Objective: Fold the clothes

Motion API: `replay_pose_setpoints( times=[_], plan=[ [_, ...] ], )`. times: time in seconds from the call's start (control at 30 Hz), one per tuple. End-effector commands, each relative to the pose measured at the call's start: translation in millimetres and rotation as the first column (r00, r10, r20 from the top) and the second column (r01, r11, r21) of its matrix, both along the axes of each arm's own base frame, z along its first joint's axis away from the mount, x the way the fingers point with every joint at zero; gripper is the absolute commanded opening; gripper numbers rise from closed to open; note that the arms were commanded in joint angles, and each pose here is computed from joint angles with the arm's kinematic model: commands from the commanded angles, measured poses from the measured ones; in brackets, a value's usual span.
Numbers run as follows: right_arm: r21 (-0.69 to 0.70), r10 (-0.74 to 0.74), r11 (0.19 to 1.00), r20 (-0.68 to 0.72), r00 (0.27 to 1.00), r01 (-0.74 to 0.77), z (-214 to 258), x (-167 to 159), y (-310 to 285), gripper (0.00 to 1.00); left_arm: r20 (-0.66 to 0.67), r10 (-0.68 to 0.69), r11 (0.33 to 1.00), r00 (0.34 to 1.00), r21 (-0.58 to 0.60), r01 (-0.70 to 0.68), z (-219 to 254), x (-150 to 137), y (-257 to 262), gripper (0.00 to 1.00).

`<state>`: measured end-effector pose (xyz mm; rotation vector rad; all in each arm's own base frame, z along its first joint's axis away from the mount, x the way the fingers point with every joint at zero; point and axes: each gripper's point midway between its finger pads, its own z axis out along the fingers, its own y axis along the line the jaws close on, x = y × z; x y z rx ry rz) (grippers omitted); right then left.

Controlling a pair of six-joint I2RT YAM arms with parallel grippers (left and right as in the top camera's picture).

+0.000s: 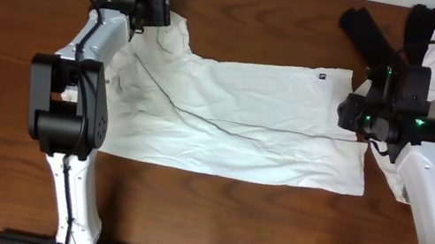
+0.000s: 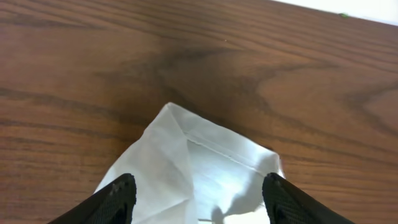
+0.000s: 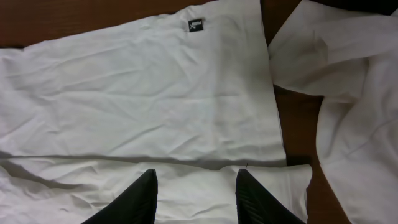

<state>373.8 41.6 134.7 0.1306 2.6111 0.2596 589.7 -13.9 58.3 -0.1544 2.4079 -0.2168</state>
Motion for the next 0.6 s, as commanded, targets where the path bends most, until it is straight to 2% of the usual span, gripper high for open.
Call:
replay_pose_setpoints(
  times=[0.0,0.17,0.27,0.4,0.57],
  plan=[
    [0.001,0.011,1.0,0.004,1.0,-0.011,0.9,0.8,2.9,0.4,-0.021,0.023,0.999,1.0,0.04,-0.023,-17.0,2.5,10.7,0.66],
    [0.001,0.011,1.0,0.005,1.0,-0.011,1.0,0.9,2.9,0.39,-0.043,0.053,0.996,0.998,0.073,-0.049,-30.0,0.7,18.1,0.64],
    [0.001,0.011,1.0,0.005,1.0,-0.011,1.0,0.9,2.9,0.4,-0.045,0.053,0.996,0.998,0.074,-0.05,-31.2,0.6,18.3,0.57],
    [0.002,0.011,1.0,0.005,1.0,-0.011,1.1,1.0,3.0,0.39,-0.045,0.055,0.996,0.997,0.076,-0.051,-31.3,0.5,18.7,0.54],
    [0.001,0.011,1.0,0.005,1.0,-0.011,1.0,1.0,2.9,0.39,-0.059,0.07,0.993,0.996,0.095,-0.064,-35.0,-2.7,22.6,0.42]
  ],
)
